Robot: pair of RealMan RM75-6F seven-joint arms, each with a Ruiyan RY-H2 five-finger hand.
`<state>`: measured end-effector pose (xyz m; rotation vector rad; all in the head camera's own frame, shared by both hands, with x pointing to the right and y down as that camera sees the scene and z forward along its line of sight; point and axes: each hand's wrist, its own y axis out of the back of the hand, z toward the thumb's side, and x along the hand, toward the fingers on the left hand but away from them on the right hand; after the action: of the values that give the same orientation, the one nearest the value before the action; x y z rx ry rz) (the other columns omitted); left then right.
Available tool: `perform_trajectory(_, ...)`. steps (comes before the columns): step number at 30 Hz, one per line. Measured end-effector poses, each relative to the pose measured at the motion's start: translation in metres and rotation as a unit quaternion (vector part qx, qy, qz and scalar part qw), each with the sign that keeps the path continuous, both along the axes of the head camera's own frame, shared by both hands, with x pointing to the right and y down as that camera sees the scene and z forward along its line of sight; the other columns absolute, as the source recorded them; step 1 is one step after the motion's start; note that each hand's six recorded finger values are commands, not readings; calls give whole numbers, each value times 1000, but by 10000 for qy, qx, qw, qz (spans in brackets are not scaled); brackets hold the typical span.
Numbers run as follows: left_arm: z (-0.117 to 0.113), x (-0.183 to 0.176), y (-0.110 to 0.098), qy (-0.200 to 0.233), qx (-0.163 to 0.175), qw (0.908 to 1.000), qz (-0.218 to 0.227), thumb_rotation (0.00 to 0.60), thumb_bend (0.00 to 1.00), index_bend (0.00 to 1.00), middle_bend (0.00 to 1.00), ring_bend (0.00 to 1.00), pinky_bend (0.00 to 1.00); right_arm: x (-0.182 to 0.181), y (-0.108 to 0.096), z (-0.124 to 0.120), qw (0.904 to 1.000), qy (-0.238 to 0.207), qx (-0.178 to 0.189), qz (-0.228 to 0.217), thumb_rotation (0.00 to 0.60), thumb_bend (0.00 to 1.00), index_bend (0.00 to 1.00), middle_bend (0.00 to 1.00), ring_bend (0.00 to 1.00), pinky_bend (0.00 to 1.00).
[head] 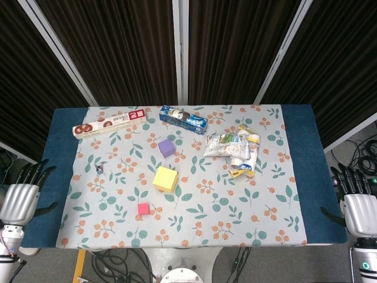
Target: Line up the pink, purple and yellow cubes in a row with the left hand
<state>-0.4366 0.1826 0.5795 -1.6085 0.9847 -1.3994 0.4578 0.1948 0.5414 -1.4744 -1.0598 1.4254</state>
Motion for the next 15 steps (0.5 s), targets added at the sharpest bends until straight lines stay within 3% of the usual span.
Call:
perform_trajectory(7,5,30,-39,493,40,9970,589,600,3,207,182,129,99,1,-4,-5,10000,18,76,-46,600,26,0,27,0,0)
perform_trajectory(15,31,82,-73,972,-378,9852,1359,600,7,207,183,129,99,-1,-7,-7,9999,14,71,-89,600,26,0,27,0,0)
